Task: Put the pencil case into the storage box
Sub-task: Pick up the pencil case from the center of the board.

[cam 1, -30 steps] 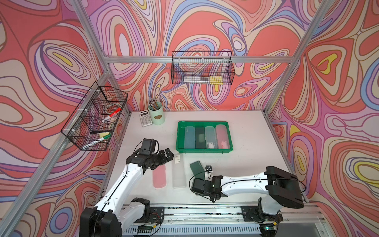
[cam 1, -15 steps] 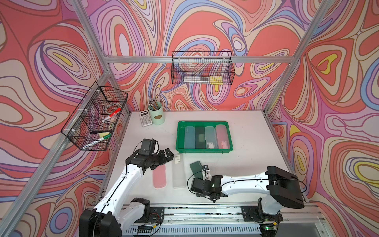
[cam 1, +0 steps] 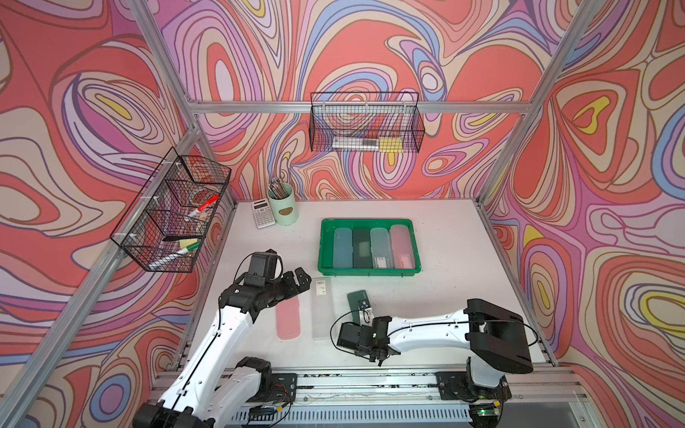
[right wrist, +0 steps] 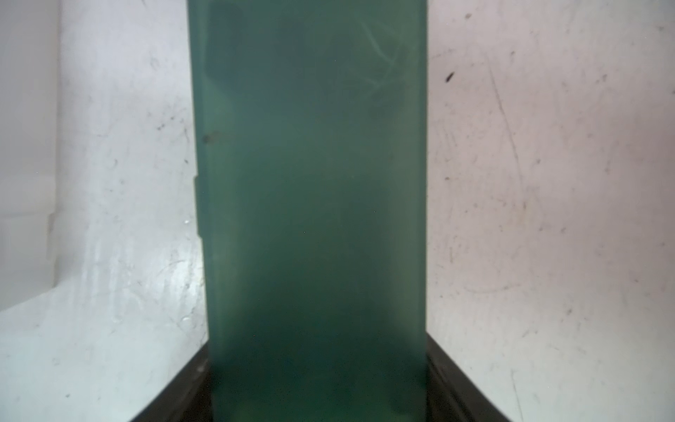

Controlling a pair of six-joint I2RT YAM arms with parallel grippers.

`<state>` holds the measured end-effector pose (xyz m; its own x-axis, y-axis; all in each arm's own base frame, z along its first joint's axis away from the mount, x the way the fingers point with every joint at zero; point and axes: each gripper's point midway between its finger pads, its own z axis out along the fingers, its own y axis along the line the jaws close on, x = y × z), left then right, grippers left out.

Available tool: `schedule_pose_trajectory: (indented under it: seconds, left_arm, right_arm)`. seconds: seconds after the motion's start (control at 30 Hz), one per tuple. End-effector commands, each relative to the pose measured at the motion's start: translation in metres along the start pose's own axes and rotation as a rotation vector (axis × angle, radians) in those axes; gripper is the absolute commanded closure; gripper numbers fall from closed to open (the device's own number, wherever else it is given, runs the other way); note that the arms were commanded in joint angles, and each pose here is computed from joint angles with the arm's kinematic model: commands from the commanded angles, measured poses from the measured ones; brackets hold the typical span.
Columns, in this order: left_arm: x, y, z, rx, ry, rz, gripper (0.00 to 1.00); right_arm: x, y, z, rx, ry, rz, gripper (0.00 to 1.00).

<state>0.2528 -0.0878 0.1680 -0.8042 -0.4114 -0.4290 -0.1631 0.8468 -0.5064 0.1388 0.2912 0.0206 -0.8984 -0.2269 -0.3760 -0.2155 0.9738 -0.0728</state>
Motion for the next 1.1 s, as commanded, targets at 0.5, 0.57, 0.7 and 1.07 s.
schedule_pose_trajectory:
  seconds: [0.5,0.57,0.7,1.07]
  left_arm:
    - [-0.036,-0.024,-0.066,0.038,-0.224,0.069,0.01]
    - [-0.042,-0.032,-0.071,0.059,-0.239,0.079,0.01]
    - [-0.059,-0.054,-0.081,0.114,-0.261,0.105,0.01]
    - [-0.101,-0.116,-0.056,0.317,-0.227,0.116,0.01]
  right_arm:
    - [-0.038,0.013,-0.085,-0.162,-0.203,-0.175,0.39]
    - [-0.045,0.014,-0.096,-0.185,-0.229,-0.182,0.39]
    - [-0.066,0.017,-0.123,-0.22,-0.316,-0.183,0.39]
    - [-0.162,-0.005,-0.128,-0.248,-0.357,-0.008,0.41]
